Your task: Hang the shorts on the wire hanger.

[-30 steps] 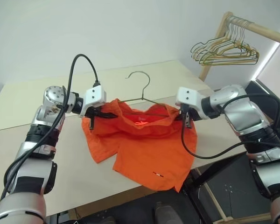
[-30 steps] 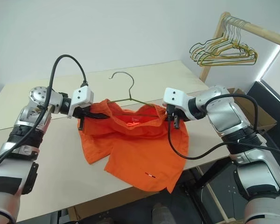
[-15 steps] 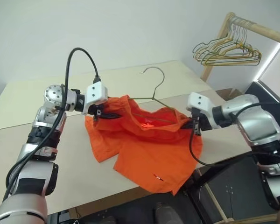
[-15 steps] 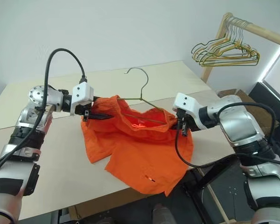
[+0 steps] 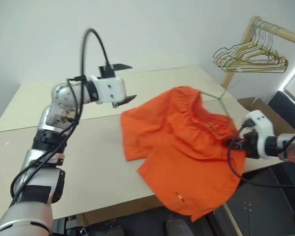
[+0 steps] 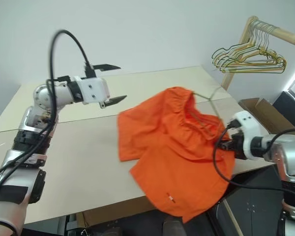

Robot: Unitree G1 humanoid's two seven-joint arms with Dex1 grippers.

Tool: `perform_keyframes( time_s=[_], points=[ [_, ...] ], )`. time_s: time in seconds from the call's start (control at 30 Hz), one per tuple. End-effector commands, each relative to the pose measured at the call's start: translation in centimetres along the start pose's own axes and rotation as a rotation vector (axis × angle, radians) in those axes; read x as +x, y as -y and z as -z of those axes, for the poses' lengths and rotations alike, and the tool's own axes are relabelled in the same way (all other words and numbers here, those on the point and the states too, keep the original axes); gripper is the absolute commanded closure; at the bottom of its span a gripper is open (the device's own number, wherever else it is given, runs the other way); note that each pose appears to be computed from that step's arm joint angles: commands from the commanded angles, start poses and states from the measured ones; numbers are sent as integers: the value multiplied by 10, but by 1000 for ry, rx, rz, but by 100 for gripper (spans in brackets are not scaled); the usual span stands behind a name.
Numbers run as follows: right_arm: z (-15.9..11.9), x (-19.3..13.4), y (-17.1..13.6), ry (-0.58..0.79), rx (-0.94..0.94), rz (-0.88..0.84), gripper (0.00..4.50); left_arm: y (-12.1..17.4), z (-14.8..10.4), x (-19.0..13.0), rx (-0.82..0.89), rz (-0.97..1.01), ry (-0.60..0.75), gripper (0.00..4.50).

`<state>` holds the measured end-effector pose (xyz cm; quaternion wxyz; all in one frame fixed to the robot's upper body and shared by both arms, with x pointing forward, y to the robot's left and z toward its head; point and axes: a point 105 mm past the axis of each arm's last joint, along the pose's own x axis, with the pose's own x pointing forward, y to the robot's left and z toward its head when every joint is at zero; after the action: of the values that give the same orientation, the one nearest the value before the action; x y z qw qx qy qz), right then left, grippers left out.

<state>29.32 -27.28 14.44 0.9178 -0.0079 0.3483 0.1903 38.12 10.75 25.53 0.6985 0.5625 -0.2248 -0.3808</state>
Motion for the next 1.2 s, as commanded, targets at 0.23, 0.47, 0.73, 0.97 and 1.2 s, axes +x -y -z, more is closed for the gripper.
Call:
perform_keyframes(
  time_s=[0.23, 0.47, 0.73, 0.97, 1.2],
  points=[
    [-2, -46, 70, 146, 343, 424, 450, -13, -34, 25, 63, -44, 129, 2],
    [-7, -72, 94, 203, 420, 642, 450, -17, -56, 16, -332, 64, 281, 2],
    [-4, -92, 118, 231, 537, 880, 450, -23, -88, 3, -566, 171, 482, 2],
    [-4, -114, 137, 289, 650, 1042, 450, -27, -96, -1, -677, 200, 530, 2],
    [-7, -126, 152, 322, 736, 1106, 450, -29, -99, -3, -723, 184, 544, 2]
  ],
)
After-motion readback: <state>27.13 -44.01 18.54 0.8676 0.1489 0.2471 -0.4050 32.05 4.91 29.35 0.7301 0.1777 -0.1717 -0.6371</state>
